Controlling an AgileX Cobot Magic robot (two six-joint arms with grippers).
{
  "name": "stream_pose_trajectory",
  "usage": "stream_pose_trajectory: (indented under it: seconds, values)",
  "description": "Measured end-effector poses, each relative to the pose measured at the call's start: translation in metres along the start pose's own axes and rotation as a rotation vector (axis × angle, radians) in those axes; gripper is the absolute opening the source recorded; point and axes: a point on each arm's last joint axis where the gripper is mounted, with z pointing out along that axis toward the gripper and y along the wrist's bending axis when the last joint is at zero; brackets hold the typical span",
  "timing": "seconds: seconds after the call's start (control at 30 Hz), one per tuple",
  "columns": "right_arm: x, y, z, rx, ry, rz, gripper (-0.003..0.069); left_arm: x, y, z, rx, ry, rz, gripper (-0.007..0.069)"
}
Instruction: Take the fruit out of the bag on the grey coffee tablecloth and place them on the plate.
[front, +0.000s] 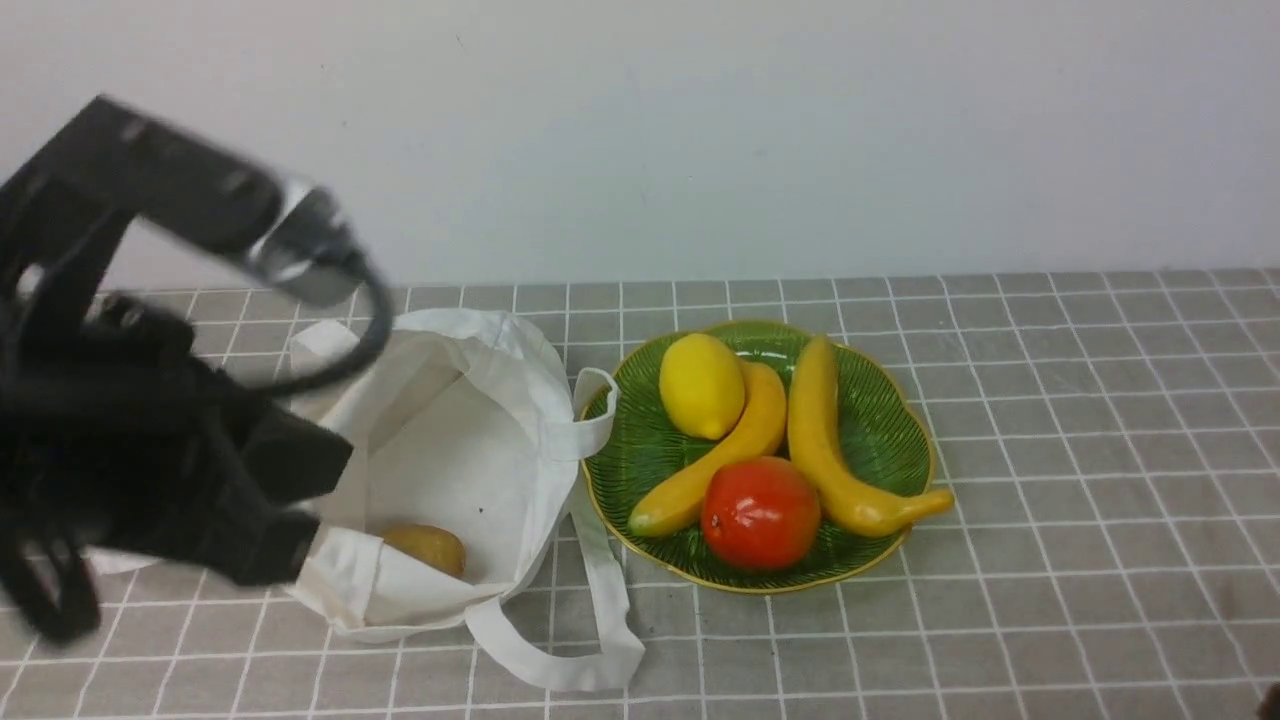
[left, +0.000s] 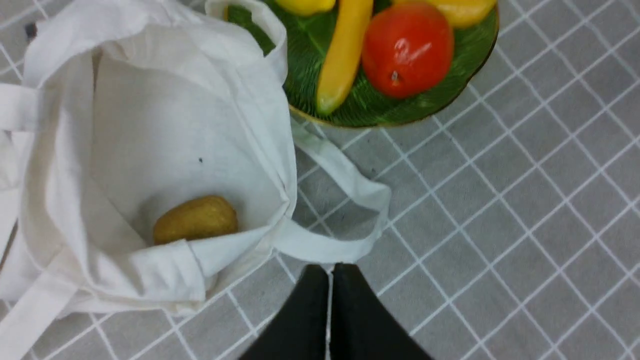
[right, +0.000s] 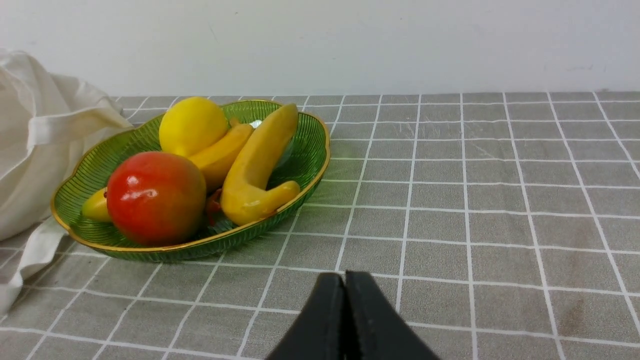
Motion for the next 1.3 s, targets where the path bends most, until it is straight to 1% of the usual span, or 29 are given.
stream_pose_trajectory:
  seconds: [0.1,0.2,0.23,0.27,0.33,0.43,0.53,0.7,1.0,1.1,1.17,1.23,1.27,1.3]
  values:
    - [0.000,0.000,0.000,0.000,0.000,0.000,-0.0015,0.041,-0.004,-0.004,-0.021,-0.144,-0.035,-0.0008]
    - [0.000,0.000,0.000,0.000,0.000,0.000,-0.0015,0.080,-0.004,-0.004,-0.067,-0.298,-0.052,-0.0008]
    - [0.000,0.000,0.000,0.000,0.000,0.000,-0.0015,0.084,-0.004,-0.004,-0.074,-0.319,-0.053,-0.0008]
    - [0.000,0.000,0.000,0.000,0.000,0.000,-0.0015,0.099,-0.004,-0.004,-0.096,-0.398,-0.053,-0.0008]
    - [0.000,0.000,0.000,0.000,0.000,0.000,-0.0015,0.112,-0.002,-0.004,-0.126,-0.488,-0.058,-0.0008]
    - [0.000,0.000,0.000,0.000,0.000,0.000,-0.0015,0.126,-0.002,-0.003,-0.147,-0.561,-0.060,-0.0008]
    - [0.000,0.000,0.000,0.000,0.000,0.000,-0.0015,0.137,-0.001,0.001,-0.151,-0.574,-0.061,-0.0008]
    - [0.000,0.000,0.000,0.000,0.000,0.000,-0.0015,0.149,-0.001,0.010,-0.151,-0.539,-0.067,-0.0008]
    - [0.000,0.000,0.000,0.000,0.000,0.000,-0.0015,0.158,0.002,0.019,-0.168,-0.533,-0.067,-0.0008]
    - [0.000,0.000,0.000,0.000,0.000,0.000,-0.0015,0.163,0.007,0.019,-0.250,-0.575,-0.036,-0.0008]
    - [0.000,0.000,0.000,0.000,0.000,0.000,-0.0015,0.164,0.009,0.018,-0.278,-0.586,-0.045,-0.0008]
    - [0.000,0.000,0.000,0.000,0.000,0.000,-0.0015,0.175,0.016,0.019,-0.373,-0.606,-0.102,-0.0008]
    - [0.000,0.000,0.000,0.000,0.000,0.000,-0.0015,0.175,0.016,0.019,-0.373,-0.606,-0.101,-0.0008]
    - [0.000,0.000,0.000,0.000,0.000,0.000,-0.0015,0.181,0.018,0.020,-0.405,-0.609,-0.121,-0.0008]
